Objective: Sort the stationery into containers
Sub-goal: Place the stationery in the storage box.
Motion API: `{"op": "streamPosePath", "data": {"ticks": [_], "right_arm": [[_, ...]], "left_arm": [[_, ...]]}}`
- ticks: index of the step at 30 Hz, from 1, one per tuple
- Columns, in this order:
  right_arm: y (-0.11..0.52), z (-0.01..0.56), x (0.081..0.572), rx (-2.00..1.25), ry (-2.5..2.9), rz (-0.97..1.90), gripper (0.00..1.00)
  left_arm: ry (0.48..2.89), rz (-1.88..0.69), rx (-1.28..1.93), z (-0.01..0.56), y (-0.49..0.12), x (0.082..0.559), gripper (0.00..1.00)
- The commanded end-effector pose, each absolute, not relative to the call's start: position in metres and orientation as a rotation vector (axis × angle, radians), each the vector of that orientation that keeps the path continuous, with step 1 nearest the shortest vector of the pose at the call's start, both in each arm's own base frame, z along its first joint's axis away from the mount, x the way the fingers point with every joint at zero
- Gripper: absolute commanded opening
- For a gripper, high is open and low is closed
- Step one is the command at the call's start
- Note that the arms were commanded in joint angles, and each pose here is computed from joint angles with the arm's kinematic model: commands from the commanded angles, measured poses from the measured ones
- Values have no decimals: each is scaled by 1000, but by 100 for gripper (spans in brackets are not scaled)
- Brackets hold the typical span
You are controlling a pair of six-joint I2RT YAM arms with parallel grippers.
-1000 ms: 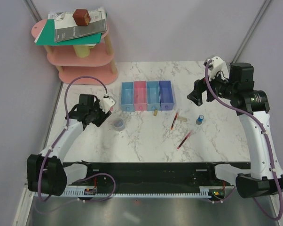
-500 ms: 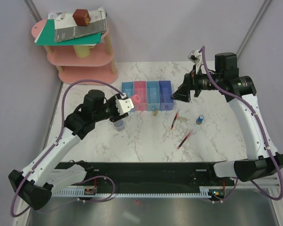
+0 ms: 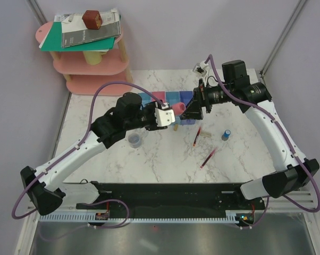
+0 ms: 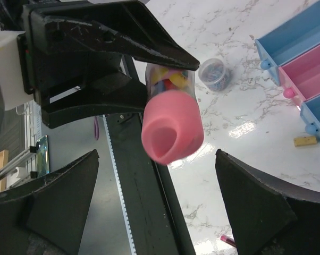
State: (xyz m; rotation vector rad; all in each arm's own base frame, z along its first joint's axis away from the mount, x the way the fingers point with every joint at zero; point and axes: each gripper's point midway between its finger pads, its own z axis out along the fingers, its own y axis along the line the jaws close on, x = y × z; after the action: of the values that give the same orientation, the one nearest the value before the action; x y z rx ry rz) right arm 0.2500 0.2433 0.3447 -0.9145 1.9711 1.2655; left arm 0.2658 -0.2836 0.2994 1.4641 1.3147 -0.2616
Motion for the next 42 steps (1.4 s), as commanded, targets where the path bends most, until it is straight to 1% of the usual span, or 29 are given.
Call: {"op": "streamPosePath", "data": {"ticks": [1, 7, 10, 13, 14, 16, 17, 18, 19, 20, 21, 23, 24, 26, 27, 29, 30, 31, 33, 34, 36, 38, 39, 40, 41, 42], "right_arm": [[254, 348, 249, -963, 1932, 1281, 98], [260, 345, 250, -983, 1934, 1287, 98], [263, 345, 249, -993, 1933, 1283, 94], [262, 344, 247, -992, 1936, 1275, 83], [262, 343, 246, -991, 1938, 1271, 75], [260, 342, 246, -984, 1945, 1259, 61], [260, 340, 246, -981, 1952, 1255, 42], [259, 339, 246, -978, 1955, 1248, 31], [258, 339, 247, -971, 1959, 1231, 22], [257, 339, 248, -966, 1961, 1220, 7], [257, 339, 250, -963, 1964, 1214, 0], [256, 340, 252, -960, 1964, 1186, 0], [255, 340, 254, -959, 1965, 1170, 0], [251, 338, 260, -967, 1973, 1105, 0], [249, 338, 264, -967, 1975, 1071, 0], [242, 337, 276, -969, 1981, 964, 0], [240, 337, 280, -971, 1984, 934, 0], [239, 338, 284, -970, 1983, 908, 0], [234, 336, 293, -957, 1991, 843, 0], [233, 335, 299, -951, 1998, 822, 0], [228, 331, 310, -943, 2013, 749, 0], [225, 325, 324, -953, 2036, 683, 0], [221, 306, 340, -953, 2102, 616, 0], [219, 315, 352, -999, 2066, 551, 0], [213, 302, 353, -1031, 2136, 515, 0], [213, 277, 368, -1064, 2208, 485, 0]], "left_arm": [[1132, -226, 1439, 347, -309, 269, 2], [1102, -247, 1467, 347, -322, 262, 2], [1104, -246, 1475, 344, -323, 260, 2], [1107, -237, 1478, 341, -322, 261, 2], [1109, -235, 1476, 340, -321, 261, 2], [1108, -228, 1479, 339, -321, 261, 2], [1106, -226, 1477, 340, -320, 261, 2], [1105, -224, 1474, 340, -320, 261, 2], [1109, -215, 1475, 339, -319, 262, 2], [1109, -211, 1475, 339, -318, 263, 5], [1108, -209, 1477, 337, -318, 262, 18], [1114, -199, 1478, 335, -315, 262, 35], [1126, -196, 1481, 331, -311, 260, 49], [1151, -187, 1487, 323, -306, 258, 60], [1169, -180, 1490, 316, -298, 255, 72], [1208, -169, 1510, 303, -287, 249, 80], [1242, -161, 1534, 286, -279, 246, 89], [1250, -145, 1518, 286, -270, 242, 94], [1323, -147, 1543, 259, -255, 233, 99], [1326, -143, 1525, 260, -247, 228, 100], [1386, -139, 1558, 236, -232, 219, 100], [1417, -126, 1569, 224, -218, 213, 100], [1436, -126, 1563, 220, -214, 211, 100], [1449, -126, 1555, 218, -211, 211, 100], [1468, -120, 1538, 216, -205, 212, 100], [1483, -123, 1522, 215, -203, 213, 100]]}}
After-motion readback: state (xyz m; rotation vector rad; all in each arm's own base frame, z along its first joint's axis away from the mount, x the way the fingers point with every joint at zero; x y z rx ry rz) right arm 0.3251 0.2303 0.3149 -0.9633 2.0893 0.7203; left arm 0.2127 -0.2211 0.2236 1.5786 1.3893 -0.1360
